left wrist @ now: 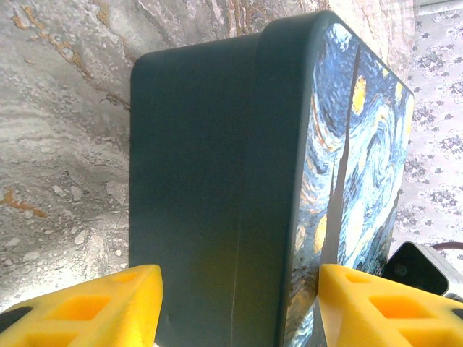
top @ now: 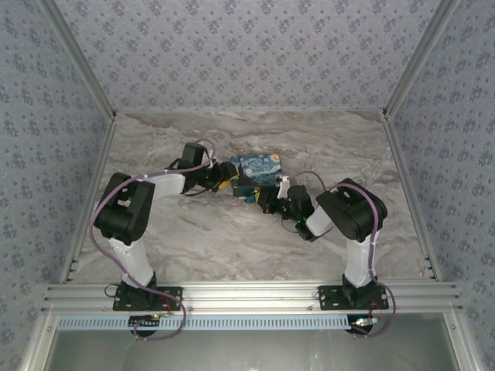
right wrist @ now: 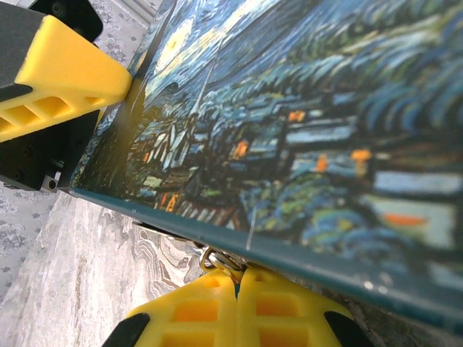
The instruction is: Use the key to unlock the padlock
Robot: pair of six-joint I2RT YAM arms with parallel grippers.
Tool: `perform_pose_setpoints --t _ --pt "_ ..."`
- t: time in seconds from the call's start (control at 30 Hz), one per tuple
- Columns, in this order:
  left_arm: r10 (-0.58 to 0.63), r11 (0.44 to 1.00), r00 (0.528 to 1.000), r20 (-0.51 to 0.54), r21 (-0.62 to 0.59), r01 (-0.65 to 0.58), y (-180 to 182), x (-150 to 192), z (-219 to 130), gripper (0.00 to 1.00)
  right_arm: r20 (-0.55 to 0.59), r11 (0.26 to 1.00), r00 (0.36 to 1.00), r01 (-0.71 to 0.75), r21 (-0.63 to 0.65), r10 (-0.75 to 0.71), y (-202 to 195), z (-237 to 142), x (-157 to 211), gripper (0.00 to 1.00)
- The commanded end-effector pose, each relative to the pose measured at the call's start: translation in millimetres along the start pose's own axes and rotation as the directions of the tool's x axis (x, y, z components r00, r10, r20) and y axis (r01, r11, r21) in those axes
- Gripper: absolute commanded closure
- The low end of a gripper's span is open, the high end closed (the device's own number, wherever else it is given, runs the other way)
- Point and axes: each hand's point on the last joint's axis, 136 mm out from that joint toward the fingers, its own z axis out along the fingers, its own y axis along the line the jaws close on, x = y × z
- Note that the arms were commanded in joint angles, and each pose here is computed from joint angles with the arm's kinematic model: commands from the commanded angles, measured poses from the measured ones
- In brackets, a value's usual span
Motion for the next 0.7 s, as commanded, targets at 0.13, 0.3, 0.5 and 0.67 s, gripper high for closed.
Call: perform_pose_setpoints --t 0.13,0.3,0.5,0.67 --pt "-0.039 0.996 0.999 -0.023 -0.084 0.037 29 15 4 0.42 0.106 0.999 0.994 -0.006 -0.043 0.01 10 -10 -24 1.0" --pt "-0.044 0.995 0.999 -0.025 -0.094 0.042 34 18 3 0.42 0.131 0.999 0.991 -0.012 -0.032 0.016 8 -17 -30 1.0" --pt "-0.05 0.994 0.998 -0.027 -0.097 0.047 37 21 3 0.42 0.151 0.999 0.988 -0.035 -0.024 0.039 5 -22 -34 1.0" --pt "-0.049 0.994 0.998 -0.027 -0.099 0.046 38 22 2 0.42 0.167 0.999 0.985 -0.038 -0.016 0.04 4 -28 -36 1.0"
